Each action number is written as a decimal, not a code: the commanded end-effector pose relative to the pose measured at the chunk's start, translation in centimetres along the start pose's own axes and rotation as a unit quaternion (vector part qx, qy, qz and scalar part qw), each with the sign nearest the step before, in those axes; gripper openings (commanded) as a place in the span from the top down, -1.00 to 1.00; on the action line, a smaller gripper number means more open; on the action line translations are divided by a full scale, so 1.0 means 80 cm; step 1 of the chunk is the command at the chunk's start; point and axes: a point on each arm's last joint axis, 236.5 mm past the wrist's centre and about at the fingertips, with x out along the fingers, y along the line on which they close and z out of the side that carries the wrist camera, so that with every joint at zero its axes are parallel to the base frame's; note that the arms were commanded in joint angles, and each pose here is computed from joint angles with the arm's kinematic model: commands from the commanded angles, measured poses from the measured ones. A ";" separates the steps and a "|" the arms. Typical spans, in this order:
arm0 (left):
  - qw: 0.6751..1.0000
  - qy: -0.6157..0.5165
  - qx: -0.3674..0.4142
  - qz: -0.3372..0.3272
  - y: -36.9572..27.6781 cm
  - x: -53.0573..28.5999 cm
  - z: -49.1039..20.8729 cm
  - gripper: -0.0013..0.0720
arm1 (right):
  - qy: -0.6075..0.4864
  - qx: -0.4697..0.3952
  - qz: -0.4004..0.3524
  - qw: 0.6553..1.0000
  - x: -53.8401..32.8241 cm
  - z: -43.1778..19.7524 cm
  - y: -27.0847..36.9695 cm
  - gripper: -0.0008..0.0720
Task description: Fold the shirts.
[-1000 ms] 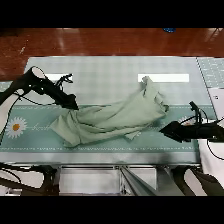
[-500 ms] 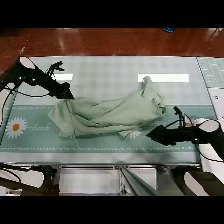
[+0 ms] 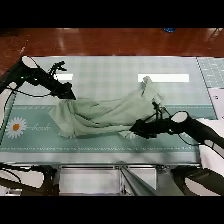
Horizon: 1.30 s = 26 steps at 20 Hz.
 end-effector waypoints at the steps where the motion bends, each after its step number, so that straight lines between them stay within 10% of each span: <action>1: 1.000 0.000 0.001 0.000 0.000 0.000 0.001 0.90 | 0.009 -0.024 -0.006 1.000 0.027 0.005 0.022 -0.14; 5: 1.000 0.000 0.001 0.000 0.000 0.000 0.001 0.90 | 0.036 -0.037 -0.012 0.999 0.050 -0.009 0.034 -0.11; 8: 1.000 0.000 0.001 0.000 -0.001 0.000 0.001 0.90 | 0.037 -0.062 -0.012 0.997 0.058 -0.014 0.042 0.91; 16: 0.989 -0.143 -0.012 -0.030 -0.040 -0.104 0.075 0.90 | -0.039 -0.229 0.006 0.973 -0.073 0.092 0.168 0.90; 21: 0.851 -0.500 0.045 -0.152 -0.181 -0.428 0.134 0.90 | -0.324 -0.332 0.015 0.886 -0.408 0.166 0.315 0.90; 26: 0.732 -0.658 0.145 -0.099 -0.283 -0.610 0.008 0.90 | -0.503 -0.431 0.017 0.749 -0.621 0.029 0.403 0.90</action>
